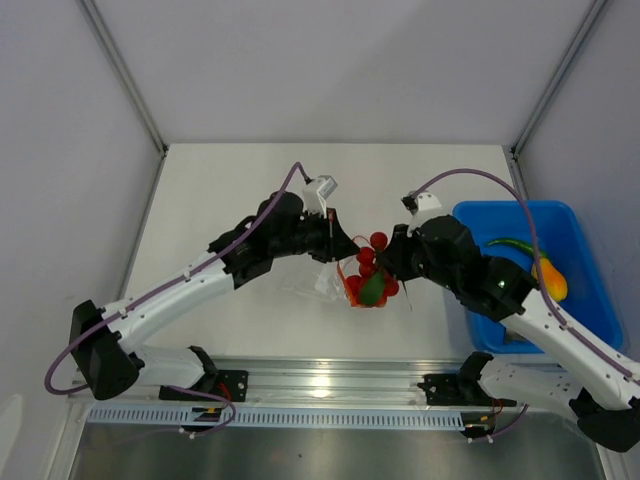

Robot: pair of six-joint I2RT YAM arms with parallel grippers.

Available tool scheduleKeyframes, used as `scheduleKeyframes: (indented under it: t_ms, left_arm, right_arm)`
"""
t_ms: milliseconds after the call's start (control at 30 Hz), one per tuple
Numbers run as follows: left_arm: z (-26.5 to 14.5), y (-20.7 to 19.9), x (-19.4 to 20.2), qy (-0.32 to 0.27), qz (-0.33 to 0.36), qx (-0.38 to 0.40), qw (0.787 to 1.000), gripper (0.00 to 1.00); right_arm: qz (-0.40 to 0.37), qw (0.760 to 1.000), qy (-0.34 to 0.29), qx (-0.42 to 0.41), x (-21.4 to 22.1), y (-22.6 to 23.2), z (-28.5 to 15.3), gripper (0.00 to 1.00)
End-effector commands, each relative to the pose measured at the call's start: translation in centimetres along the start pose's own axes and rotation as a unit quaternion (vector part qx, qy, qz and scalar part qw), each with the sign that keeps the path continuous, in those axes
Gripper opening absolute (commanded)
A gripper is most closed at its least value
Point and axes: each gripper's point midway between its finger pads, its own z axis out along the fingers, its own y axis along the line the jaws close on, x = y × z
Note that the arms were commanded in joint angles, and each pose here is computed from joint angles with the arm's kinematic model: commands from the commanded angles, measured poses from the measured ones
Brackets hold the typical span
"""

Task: Place the food in the zip-top bag and seal the zipper
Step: Place the fake fruit in the zipper food storage bag.

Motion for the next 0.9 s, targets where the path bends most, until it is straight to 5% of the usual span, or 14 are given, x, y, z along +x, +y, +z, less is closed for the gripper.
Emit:
scheduleKeyframes:
  t_ms: [0,500,867]
  left_arm:
    - [0.0,0.7,-1.2,-0.003,0.019,-0.038,0.999,0.01]
    - [0.7,-0.4,-3.2,0.019,0.022,-0.034,0.999,0.01]
    - [0.6,-3.1,-0.6,0.052,0.039,0.083,0.994,0.01]
  right_arm:
    - [-0.027,0.998,-0.047,-0.018,-1.8,0.2,-2.3,0.00]
    - [-0.091,0.989,-0.019,-0.117,1.3,2.1,-3.3,0.00]
    - [-0.054,0.992,-0.042,-0.105,-1.2,3.3,-1.1,0.00]
